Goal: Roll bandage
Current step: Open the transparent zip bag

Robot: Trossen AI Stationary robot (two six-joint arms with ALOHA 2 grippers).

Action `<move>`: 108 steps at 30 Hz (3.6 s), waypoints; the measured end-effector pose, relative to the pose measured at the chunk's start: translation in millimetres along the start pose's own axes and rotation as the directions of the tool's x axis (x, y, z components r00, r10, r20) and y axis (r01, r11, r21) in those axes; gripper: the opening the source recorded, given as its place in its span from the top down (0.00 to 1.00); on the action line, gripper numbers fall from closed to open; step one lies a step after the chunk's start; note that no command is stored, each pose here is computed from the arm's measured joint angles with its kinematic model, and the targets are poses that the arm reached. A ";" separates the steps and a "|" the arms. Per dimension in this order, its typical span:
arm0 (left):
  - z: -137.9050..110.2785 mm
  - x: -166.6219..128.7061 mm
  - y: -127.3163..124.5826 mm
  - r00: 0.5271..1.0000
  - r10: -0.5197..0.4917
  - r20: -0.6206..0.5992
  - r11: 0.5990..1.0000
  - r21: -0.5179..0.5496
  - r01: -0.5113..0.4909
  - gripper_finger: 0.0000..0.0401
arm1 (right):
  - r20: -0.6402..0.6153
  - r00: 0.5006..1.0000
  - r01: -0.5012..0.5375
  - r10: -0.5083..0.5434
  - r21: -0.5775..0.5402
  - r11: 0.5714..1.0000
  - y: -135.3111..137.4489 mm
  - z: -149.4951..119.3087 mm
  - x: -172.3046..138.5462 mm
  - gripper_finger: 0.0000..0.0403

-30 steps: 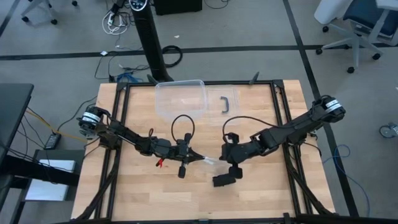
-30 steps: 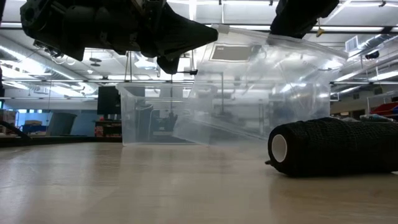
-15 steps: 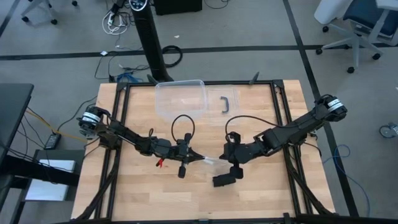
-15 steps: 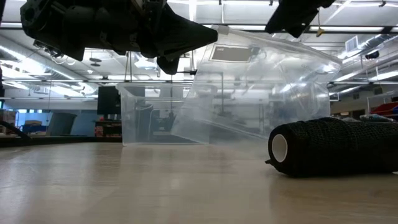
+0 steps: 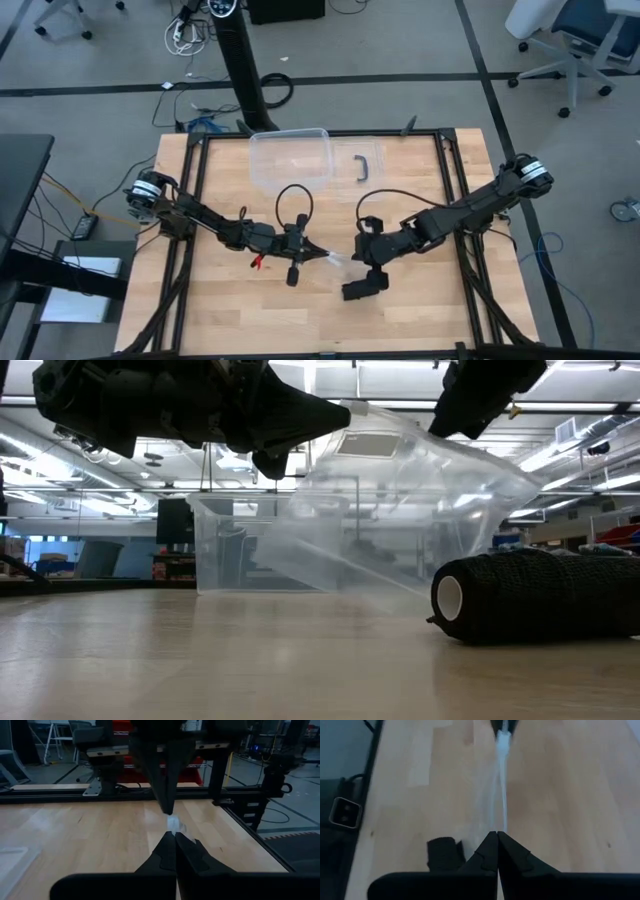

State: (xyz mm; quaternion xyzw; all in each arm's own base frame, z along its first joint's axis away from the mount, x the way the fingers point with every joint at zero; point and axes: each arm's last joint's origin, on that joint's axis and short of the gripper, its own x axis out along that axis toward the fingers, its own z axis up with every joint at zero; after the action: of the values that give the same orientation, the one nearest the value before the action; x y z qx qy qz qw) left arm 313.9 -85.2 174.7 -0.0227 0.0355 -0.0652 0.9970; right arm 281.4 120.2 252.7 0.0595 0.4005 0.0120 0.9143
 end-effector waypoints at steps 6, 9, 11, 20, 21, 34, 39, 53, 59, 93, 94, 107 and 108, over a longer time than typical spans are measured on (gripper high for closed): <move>0.3 -0.1 -0.6 1.000 -0.002 0.004 1.000 0.001 0.002 1.00 | 0.004 0.999 -0.035 0.034 0.013 0.999 -0.9 2.5 1.5 1.00; 0.3 -0.1 -0.6 1.000 -0.002 0.004 1.000 0.001 0.002 1.00 | 0.003 0.998 -0.058 0.058 0.013 0.998 -1.1 3.4 1.7 1.00; 0.3 -0.1 -0.6 1.000 -0.002 0.003 1.000 0.001 0.002 1.00 | 0.004 0.999 -0.050 0.050 0.015 0.999 -2.6 3.9 2.0 1.00; 0.3 -0.1 -0.6 1.000 -0.002 0.004 1.000 0.000 0.002 1.00 | 0.007 1.000 -0.018 0.018 0.053 0.998 -16.3 8.8 4.7 1.00; 0.3 -0.1 -0.6 1.000 -0.002 0.004 1.000 0.000 0.002 1.00 | 0.005 1.000 -0.020 0.020 0.053 0.998 -17.5 9.2 4.9 1.00; 0.3 -0.1 -0.8 1.000 -0.003 0.003 1.000 0.000 0.003 1.00 | 0.072 0.994 -0.081 0.081 -0.001 0.997 -17.6 18.0 5.1 1.00; 0.3 -0.1 -0.8 1.000 -0.003 0.003 1.000 0.000 0.003 1.00 | 0.057 0.994 -0.098 0.097 0.008 0.995 -21.4 18.8 9.4 1.00; -0.6 -0.2 -1.2 1.000 -0.004 -0.005 1.000 0.002 0.004 1.00 | -0.030 0.987 -0.159 0.159 0.007 0.987 -14.0 9.3 34.3 1.00; -1.2 -0.2 -1.2 1.000 -0.004 -0.012 1.000 0.002 0.004 1.00 | 0.066 0.983 -0.169 0.169 -0.008 0.986 -8.1 17.2 11.3 1.00; -1.5 -0.2 -1.4 1.000 -0.004 -0.014 1.000 -0.002 0.004 1.00 | 0.026 0.997 -0.071 0.070 0.021 0.997 -5.0 8.3 10.1 1.00; -1.4 -0.2 -1.4 1.000 -0.004 -0.014 1.000 -0.002 0.004 1.00 | 0.027 0.997 -0.073 0.072 0.023 0.997 -4.3 8.2 9.8 1.00; -1.4 -0.2 -1.4 1.000 -0.004 -0.014 1.000 -0.002 0.004 1.00 | 0.026 0.996 -0.081 0.080 0.030 0.996 0.9 6.0 8.7 1.00; -1.4 -0.2 -1.4 1.000 -0.004 -0.014 1.000 -0.002 0.004 1.00 | 0.026 0.996 -0.081 0.080 0.030 0.996 0.9 6.0 8.7 1.00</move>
State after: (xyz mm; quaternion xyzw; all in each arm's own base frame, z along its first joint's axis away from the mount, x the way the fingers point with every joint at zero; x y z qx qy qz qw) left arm 313.4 -86.6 173.4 -0.0233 0.0425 -0.0672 0.9966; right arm 291.7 121.1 250.5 0.0899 0.3867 0.0420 0.9169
